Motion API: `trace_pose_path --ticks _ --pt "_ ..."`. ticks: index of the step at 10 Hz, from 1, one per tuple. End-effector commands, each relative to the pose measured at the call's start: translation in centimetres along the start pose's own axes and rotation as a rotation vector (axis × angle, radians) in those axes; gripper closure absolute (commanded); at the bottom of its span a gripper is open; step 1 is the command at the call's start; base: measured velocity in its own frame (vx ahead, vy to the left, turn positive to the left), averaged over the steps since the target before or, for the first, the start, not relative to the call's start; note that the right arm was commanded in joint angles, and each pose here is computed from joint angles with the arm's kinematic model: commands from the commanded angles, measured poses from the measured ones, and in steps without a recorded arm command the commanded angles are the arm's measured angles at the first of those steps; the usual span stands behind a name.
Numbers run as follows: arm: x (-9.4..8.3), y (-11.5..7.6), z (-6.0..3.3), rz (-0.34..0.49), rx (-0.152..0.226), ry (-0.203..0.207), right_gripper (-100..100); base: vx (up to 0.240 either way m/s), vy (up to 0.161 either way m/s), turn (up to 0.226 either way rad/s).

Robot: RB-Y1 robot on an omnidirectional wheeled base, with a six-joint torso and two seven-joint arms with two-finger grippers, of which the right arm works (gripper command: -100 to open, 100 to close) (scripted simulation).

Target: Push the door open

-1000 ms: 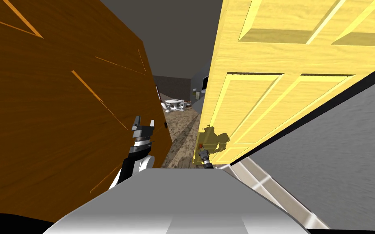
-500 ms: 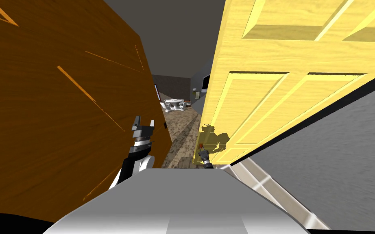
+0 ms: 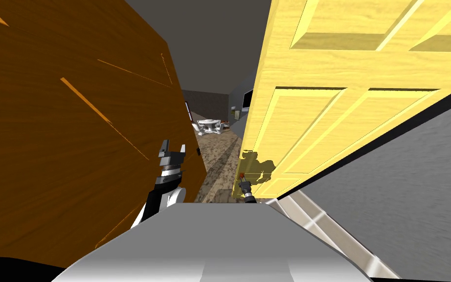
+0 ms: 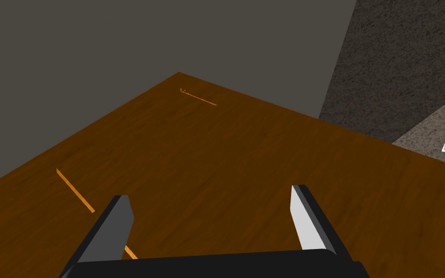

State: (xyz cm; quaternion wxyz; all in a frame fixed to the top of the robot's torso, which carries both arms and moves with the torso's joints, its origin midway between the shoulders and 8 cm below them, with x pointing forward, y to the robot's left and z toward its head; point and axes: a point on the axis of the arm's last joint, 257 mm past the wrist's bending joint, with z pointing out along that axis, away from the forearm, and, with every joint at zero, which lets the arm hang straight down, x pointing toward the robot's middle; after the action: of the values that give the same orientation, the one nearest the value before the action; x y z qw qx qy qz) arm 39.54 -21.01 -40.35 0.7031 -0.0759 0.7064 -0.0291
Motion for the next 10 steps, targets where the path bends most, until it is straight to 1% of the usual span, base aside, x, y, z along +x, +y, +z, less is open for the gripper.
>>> trace_pose_path --ticks 1,3,5,6,10 --pt "-2.07 -0.53 0.98 0.005 0.016 -0.052 100 0.006 -0.002 0.012" --pt "-2.06 -0.67 1.27 0.096 0.022 -0.052 100 0.028 0.019 -0.037" --pt "-1.74 -0.74 1.15 0.104 0.022 -0.045 100 0.038 0.011 -0.007" --pt "-2.04 -0.75 1.42 0.159 0.025 -0.053 100 0.024 0.013 -0.037" --pt "-2.04 -0.75 1.42 0.159 0.025 -0.053 100 0.008 0.006 -0.003"
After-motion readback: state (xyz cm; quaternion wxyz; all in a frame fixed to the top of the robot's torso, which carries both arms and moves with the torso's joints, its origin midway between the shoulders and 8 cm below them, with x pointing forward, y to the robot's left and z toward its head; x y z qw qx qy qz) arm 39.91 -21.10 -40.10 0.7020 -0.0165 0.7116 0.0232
